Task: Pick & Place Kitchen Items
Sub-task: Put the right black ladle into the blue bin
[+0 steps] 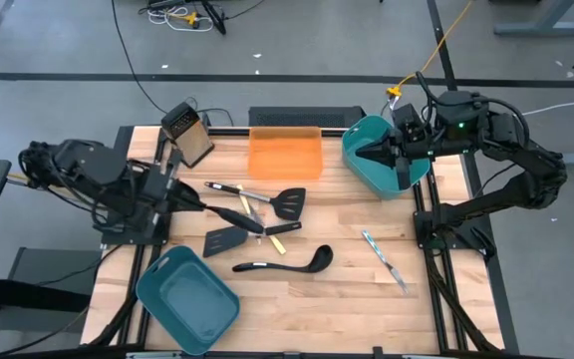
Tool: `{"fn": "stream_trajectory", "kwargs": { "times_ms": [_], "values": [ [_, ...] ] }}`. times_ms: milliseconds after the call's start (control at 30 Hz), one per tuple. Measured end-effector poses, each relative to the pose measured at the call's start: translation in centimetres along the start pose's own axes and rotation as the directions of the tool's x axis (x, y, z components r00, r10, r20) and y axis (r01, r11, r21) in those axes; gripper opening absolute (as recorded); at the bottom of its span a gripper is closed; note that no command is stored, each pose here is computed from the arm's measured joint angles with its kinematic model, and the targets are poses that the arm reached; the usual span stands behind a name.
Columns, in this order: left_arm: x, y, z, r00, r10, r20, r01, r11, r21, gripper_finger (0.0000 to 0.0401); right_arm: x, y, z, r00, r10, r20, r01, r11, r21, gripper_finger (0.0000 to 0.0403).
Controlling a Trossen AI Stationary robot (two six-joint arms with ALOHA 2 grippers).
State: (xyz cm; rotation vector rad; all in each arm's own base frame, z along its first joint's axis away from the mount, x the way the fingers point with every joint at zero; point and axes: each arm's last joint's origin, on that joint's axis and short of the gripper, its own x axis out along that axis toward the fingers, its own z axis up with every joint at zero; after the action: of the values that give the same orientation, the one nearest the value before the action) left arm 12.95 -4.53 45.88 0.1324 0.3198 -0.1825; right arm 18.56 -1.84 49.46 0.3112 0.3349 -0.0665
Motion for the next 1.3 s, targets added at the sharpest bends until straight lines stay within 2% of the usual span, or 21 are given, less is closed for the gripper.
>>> {"fn": "stream_trajectory", "kwargs": {
  "times_ms": [300, 467, 933, 1300],
  "values": [
    [0.1, -0.6, -0.4, 0.998, -0.054, -0.028, 0.054, 0.998, 0.012, 0.0014, 0.0, 0.0, 0.1, 1.0, 0.003, 0.012, -0.003, 1.0, -0.001, 0.0],
    [1.4, -1.5, -1.3, 0.989, -0.122, -0.085, 0.121, 0.993, -0.017, 0.0014, 0.0, 0.1, 0.2, 1.0, 0.007, 0.024, -0.007, 1.0, -0.008, 0.0],
    [5.4, -5.7, -2.3, 0.941, -0.251, -0.228, 0.248, 0.968, -0.042, 0.0014, 0.0, 0.1, 0.2, 1.0, 0.011, 0.025, -0.011, 1.0, -0.002, 0.0],
    [5.9, -8.7, -2.6, 0.904, -0.339, -0.261, 0.326, 0.941, -0.095, 0.0014, 0.0, 0.1, 0.2, 0.999, 0.025, 0.02, -0.025, 1.0, -0.002, 0.0]
  ]
}}
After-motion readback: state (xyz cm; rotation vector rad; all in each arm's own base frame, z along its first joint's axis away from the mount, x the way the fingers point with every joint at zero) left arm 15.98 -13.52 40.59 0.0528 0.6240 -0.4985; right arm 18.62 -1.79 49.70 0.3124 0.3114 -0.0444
